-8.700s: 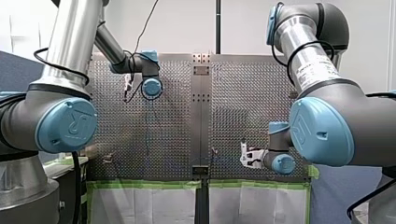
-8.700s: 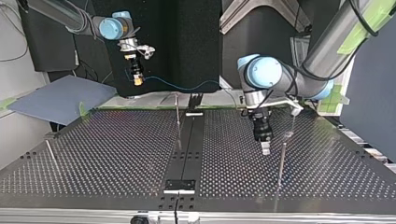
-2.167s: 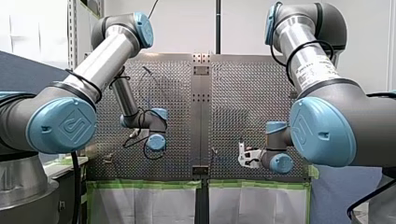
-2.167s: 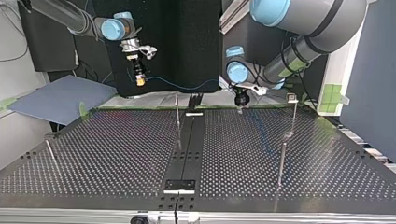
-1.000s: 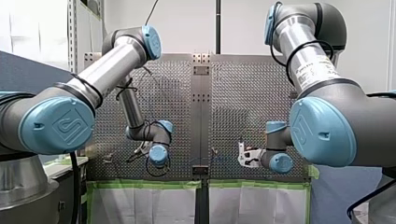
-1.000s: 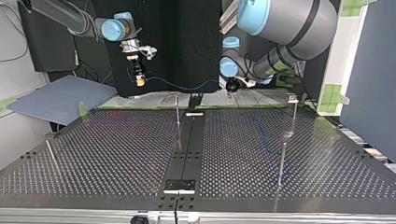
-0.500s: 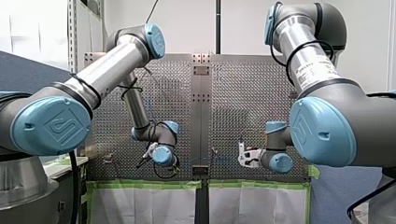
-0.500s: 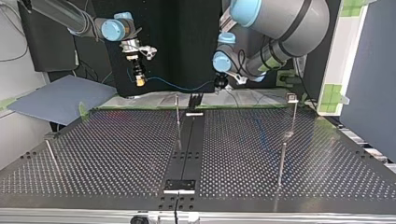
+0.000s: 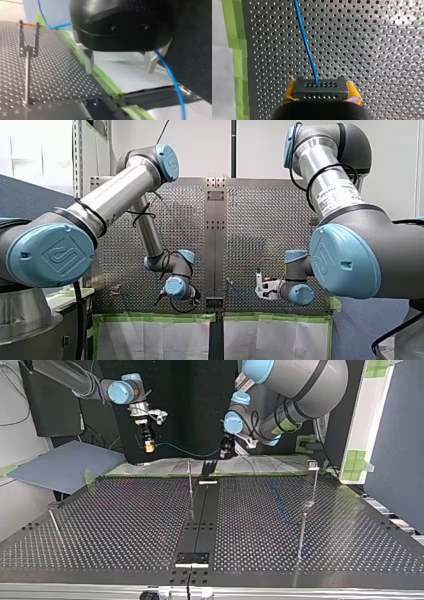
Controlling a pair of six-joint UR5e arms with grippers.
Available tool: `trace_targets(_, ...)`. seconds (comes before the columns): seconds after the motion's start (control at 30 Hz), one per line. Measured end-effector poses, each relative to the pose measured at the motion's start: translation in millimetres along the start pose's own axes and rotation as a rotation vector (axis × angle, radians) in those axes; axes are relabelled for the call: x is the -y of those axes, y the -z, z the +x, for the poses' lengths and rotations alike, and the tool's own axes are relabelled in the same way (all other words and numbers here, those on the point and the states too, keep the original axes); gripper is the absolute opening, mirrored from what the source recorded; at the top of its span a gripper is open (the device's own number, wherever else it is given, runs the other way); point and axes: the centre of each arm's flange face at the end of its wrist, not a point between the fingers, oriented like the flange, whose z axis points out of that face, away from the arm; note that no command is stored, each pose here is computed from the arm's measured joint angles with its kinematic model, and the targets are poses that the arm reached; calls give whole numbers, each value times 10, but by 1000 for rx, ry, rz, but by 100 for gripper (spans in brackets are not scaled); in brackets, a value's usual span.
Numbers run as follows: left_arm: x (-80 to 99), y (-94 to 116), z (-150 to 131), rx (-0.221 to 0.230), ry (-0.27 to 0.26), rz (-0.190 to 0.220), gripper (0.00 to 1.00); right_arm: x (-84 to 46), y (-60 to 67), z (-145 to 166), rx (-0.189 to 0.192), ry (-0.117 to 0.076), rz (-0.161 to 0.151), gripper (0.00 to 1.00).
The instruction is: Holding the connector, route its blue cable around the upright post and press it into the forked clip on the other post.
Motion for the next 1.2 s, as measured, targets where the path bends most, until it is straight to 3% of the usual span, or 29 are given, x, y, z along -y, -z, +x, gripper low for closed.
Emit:
trace_targets(0.57, 290, -52, -276, 199, 157, 129, 100, 7, -18, 11, -3, 3, 2, 0)
trace_targets(0.87, 428, -43, -426, 260, 247, 95, 100, 34, -19, 12, -2, 5, 8, 0)
trace_targets(1.2, 517, 17, -433, 231, 331, 54, 100, 31, -26, 18, -6, -6, 18, 0)
